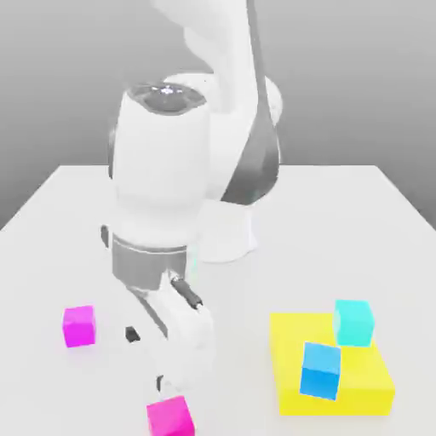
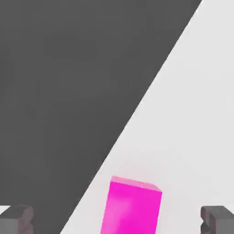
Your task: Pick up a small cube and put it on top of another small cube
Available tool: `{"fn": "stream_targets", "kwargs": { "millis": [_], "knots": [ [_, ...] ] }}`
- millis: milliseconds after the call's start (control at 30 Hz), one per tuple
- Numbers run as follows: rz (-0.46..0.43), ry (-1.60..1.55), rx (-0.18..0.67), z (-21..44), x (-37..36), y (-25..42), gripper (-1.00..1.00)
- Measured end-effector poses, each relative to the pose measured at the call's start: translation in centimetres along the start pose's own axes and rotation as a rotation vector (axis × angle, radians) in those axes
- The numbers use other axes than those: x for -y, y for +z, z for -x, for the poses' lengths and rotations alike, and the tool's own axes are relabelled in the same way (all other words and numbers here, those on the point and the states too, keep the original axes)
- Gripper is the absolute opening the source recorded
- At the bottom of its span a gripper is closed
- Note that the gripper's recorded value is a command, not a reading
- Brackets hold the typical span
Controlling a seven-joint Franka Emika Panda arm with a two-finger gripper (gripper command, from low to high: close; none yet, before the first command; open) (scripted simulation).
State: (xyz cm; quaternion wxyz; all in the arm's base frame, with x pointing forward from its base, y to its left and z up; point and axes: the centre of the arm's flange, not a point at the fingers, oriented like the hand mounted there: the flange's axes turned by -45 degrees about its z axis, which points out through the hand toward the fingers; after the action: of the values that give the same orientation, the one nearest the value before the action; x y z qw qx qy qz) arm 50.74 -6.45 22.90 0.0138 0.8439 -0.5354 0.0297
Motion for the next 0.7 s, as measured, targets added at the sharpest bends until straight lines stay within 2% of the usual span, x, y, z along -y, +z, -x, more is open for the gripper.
{"fn": "stream_targets", "kwargs": {
  "millis": [67, 200, 233, 467, 600, 700],
  "knots": [
    [0.007, 0.063, 0.046, 0.5, -0.4, 2.7, 0.00],
    [0.009, 0.089, 0.064, 1.0, -0.5, 8.3, 0.00],
    [0.010, 0.089, 0.064, 1.1, -0.6, 9.2, -1.00],
    [0.008, 0.090, 0.064, 1.1, -0.5, 9.2, -1.00],
    [0.008, 0.091, 0.064, 0.7, -0.5, 4.4, -1.00],
    [0.001, 0.143, 0.065, 4.0, 1.3, 0.2, -1.00]
  ]
}}
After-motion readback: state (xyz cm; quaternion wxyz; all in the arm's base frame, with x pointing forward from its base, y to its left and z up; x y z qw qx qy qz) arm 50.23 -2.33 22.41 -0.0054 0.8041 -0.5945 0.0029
